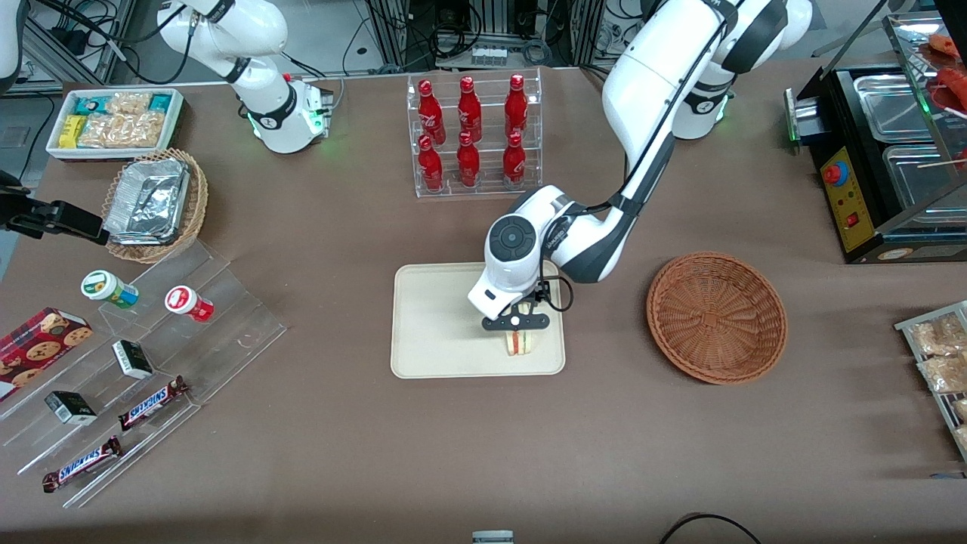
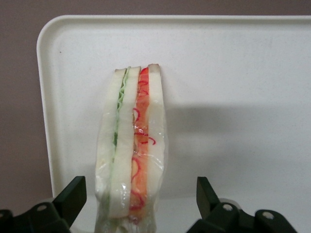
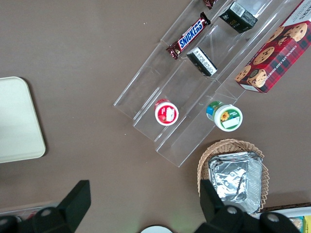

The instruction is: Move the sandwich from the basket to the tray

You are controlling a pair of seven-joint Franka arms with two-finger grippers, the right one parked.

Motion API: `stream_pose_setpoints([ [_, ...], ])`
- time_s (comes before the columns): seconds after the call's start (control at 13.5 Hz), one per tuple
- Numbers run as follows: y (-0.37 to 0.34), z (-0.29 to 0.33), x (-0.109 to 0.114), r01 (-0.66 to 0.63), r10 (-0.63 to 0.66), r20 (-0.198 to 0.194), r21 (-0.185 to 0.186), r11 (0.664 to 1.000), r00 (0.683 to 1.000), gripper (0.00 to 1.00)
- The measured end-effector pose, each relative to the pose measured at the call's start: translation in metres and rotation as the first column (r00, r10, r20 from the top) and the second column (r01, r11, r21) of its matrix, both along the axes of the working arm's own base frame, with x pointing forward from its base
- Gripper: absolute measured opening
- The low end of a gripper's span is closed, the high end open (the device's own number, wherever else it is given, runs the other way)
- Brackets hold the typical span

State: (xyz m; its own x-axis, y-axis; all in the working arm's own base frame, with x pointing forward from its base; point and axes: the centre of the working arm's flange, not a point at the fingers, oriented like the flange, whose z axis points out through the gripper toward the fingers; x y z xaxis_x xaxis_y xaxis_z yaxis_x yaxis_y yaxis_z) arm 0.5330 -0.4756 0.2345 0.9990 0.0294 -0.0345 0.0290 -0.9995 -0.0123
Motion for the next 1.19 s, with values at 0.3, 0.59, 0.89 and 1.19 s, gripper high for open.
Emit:
stream_pose_setpoints([
  [0.3, -0.003, 0.015, 0.006, -0.003, 0.003, 0.023, -0.019, 1.0, 1.0, 1.0],
  [0.59, -0.001, 0.061, 0.011, -0.01, 0.012, 0.055, -0.034, 0.999, 0.998, 1.0],
  [0.89, 0.014, 0.109, 0.017, -0.045, 0.047, 0.06, -0.038, 0.998, 0.997, 1.0],
  [1.19, 0.085, 0.152, 0.052, -0.136, 0.136, 0.033, -0.008, 0.991, 0.99, 1.0],
])
